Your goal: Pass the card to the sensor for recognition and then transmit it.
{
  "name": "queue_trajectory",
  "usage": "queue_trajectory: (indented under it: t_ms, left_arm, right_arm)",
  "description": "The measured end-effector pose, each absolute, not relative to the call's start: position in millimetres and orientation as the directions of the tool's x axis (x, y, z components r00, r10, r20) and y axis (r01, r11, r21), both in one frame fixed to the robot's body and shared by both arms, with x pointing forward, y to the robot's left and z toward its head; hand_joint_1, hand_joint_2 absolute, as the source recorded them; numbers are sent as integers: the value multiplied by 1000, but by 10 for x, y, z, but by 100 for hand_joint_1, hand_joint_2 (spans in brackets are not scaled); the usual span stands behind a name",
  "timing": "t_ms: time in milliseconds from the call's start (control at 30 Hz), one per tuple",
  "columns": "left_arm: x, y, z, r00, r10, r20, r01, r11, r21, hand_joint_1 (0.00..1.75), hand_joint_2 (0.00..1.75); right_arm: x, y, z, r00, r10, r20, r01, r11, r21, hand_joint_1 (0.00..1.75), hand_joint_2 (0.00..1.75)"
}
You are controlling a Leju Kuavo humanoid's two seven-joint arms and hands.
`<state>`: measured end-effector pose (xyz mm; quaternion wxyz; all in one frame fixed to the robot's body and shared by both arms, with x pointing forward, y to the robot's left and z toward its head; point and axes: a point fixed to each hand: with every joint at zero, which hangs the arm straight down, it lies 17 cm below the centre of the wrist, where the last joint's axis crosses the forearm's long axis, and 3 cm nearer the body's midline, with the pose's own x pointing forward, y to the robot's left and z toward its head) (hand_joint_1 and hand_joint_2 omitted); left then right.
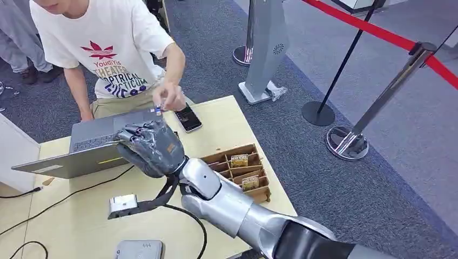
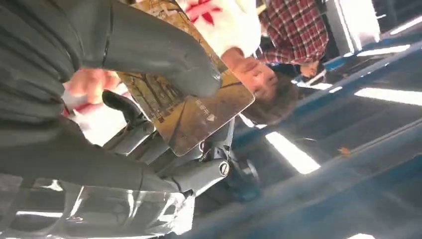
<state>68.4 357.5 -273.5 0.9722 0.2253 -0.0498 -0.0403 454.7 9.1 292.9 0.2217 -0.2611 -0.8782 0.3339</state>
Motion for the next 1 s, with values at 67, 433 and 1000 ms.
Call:
queue_trajectory:
  t_ms: [67, 433, 1000]
  left_arm:
    - [680, 3583, -2734, 992, -96, 79, 52, 895, 442, 0, 175]
    - [672, 3605, -2736, 994, -72, 86, 28, 898, 438, 0, 175]
    - [689, 3617, -2735, 993, -75, 95, 26, 899, 437, 0, 175]
  right_arm:
    - [4510, 115, 2991, -781, 533, 324, 216, 719, -661, 175, 175]
    - [3993, 567, 3156, -671, -33, 740, -445, 817, -367, 175, 175]
    - [3016, 1216, 2084, -381, -115, 917, -837, 465, -290, 175, 175]
